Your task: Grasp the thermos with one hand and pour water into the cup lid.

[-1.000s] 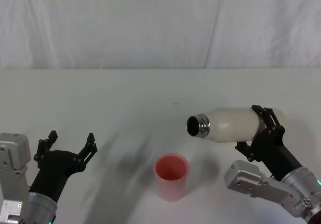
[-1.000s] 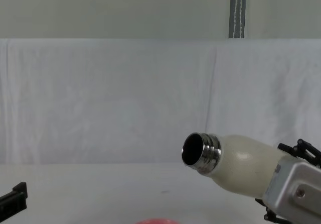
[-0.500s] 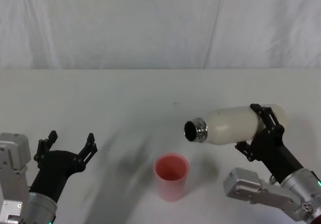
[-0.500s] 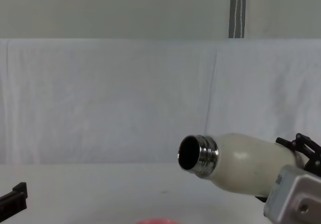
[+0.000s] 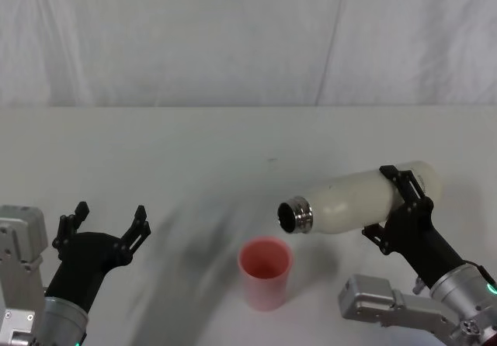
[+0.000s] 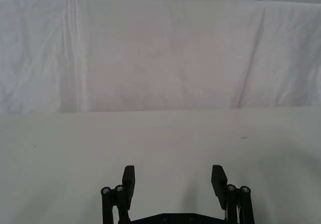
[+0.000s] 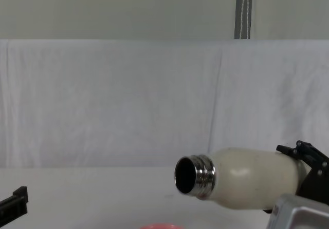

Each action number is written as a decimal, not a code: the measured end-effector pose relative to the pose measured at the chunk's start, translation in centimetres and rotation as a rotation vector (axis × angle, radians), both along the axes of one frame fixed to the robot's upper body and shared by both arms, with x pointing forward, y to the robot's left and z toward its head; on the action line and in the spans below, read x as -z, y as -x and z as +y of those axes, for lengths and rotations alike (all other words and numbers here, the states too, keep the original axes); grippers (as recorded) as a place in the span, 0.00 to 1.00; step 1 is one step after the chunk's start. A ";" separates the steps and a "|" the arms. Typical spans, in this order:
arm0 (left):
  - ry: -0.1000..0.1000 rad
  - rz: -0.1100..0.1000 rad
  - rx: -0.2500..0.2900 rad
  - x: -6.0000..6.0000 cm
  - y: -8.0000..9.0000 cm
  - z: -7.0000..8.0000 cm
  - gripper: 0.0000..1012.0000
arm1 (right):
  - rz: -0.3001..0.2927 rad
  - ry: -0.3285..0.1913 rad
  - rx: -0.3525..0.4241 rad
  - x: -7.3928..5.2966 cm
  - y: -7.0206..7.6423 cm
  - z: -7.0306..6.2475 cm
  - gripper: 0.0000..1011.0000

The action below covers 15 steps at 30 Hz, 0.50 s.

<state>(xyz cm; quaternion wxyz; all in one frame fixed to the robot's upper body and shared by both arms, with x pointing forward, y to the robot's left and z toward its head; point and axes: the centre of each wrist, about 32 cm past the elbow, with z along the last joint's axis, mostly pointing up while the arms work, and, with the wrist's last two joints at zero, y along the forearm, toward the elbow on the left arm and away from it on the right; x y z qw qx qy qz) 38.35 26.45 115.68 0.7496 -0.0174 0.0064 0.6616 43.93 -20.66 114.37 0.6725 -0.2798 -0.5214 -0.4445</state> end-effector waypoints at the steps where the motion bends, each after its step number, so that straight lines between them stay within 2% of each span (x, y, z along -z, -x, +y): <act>1: 0.000 0.000 0.000 0.0 0.0 0.0 0.99 | 0.000 0.000 0.000 0.0 0.0 0.0 0.94; 15: 0.000 0.000 0.000 0.0 0.0 0.0 0.99 | -0.031 0.053 -0.001 0.2 -0.1 0.2 0.94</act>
